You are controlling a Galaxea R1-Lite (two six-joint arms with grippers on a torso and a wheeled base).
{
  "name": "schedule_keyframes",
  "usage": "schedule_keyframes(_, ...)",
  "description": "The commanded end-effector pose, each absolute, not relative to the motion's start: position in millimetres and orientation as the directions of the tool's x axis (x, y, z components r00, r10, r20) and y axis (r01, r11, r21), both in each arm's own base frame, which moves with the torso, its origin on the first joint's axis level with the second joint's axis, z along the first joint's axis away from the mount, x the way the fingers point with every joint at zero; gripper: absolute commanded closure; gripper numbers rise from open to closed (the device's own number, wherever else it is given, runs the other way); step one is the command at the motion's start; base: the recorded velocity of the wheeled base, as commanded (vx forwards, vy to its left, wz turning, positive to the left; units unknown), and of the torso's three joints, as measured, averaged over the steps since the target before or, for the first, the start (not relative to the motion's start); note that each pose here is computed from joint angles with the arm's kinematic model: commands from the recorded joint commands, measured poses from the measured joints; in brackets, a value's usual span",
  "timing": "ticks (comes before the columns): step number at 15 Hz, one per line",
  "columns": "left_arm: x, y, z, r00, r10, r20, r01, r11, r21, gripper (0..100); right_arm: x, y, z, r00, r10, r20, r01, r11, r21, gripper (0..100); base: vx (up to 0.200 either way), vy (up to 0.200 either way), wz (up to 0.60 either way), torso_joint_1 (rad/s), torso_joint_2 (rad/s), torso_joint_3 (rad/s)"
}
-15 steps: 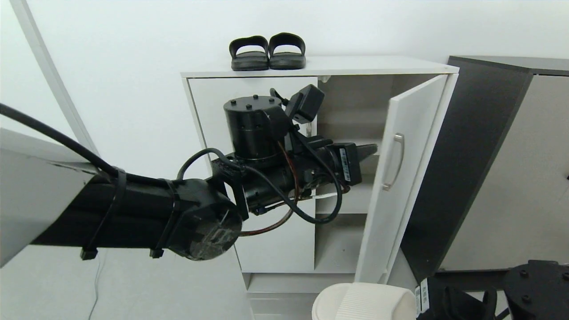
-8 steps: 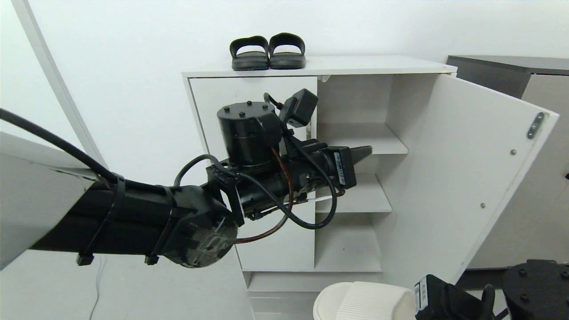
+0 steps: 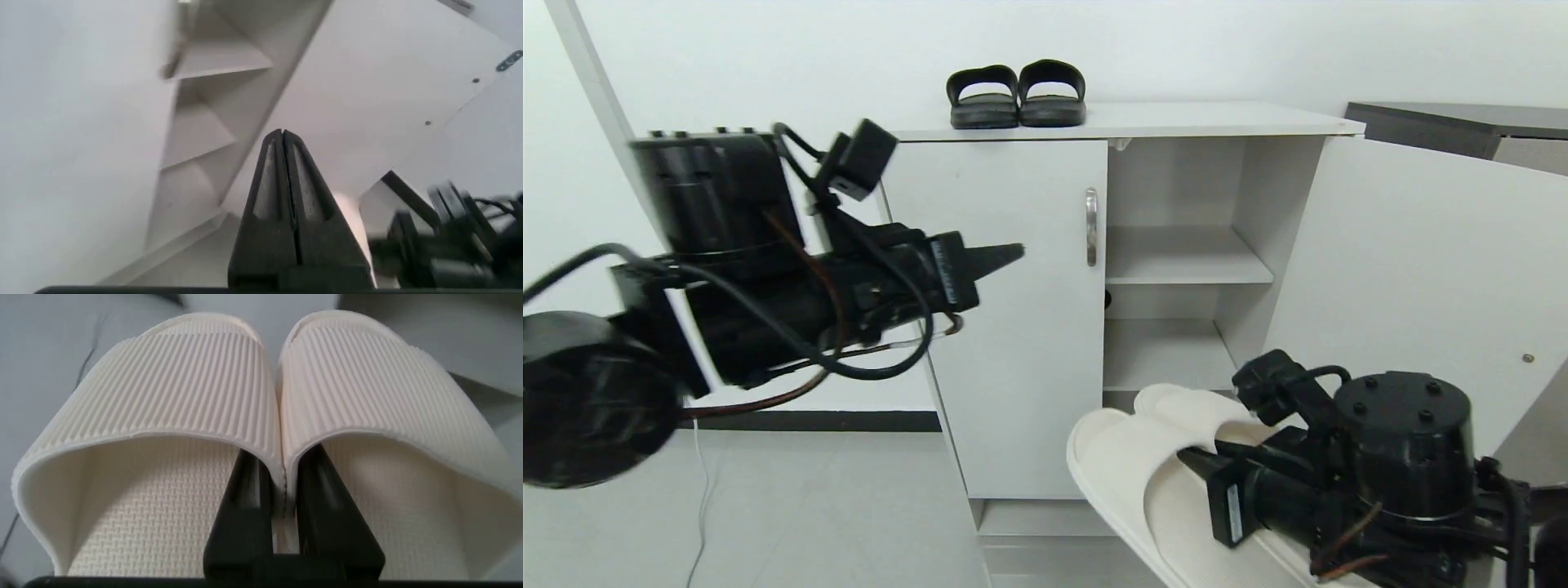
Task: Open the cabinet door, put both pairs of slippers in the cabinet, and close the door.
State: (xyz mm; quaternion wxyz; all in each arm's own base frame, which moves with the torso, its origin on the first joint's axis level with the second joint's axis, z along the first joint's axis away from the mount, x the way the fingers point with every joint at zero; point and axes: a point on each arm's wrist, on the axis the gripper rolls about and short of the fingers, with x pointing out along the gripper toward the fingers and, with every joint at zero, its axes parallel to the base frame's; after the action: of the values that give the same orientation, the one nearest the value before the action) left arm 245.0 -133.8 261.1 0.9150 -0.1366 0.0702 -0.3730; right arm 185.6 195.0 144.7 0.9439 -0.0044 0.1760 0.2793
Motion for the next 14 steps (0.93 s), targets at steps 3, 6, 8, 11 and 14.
schedule_keyframes(3, 138.2, -54.7, 281.2, 0.921, -0.390, -0.028, 0.384, 0.916, -0.112, 100, 239.5, 217.6, 128.5, 0.894, 0.301, -0.331, -0.286, 0.954, 0.096, 100, 0.000, 0.000, 0.00, 0.000, 0.00, 0.000)
schedule_keyframes(6, 79.8, -23.5, 261.2, 0.997, -0.076, 0.028, 0.076, 0.997, 0.024, 100, 243.6, 218.6, 125.2, 0.919, 0.224, -0.323, -0.216, 0.974, 0.060, 100, 0.000, 0.000, 0.00, 0.000, 0.00, 0.000)
schedule_keyframes(8, 49.5, -3.6, 243.2, 0.990, 0.115, 0.077, -0.117, 0.993, 0.013, 100, 240.2, 221.4, 124.5, 0.918, 0.228, -0.324, -0.224, 0.973, 0.050, 100, 0.000, 0.000, 0.00, 0.000, 0.00, 0.000)
schedule_keyframes(11, 13.8, 6.4, 220.4, 0.958, 0.258, 0.123, -0.260, 0.966, -0.007, 100, 238.1, 222.7, 122.0, 0.915, 0.231, -0.331, -0.231, 0.972, 0.039, 100, 0.000, 0.000, 0.00, 0.000, 0.00, 0.000)
schedule_keyframes(14, -13.5, 7.7, 151.8, 0.950, 0.309, 0.045, -0.310, 0.950, 0.018, 100, 238.0, 224.8, 118.7, 0.912, 0.233, -0.339, -0.236, 0.971, 0.034, 100, 0.000, 0.000, 0.00, 0.000, 0.00, 0.000)
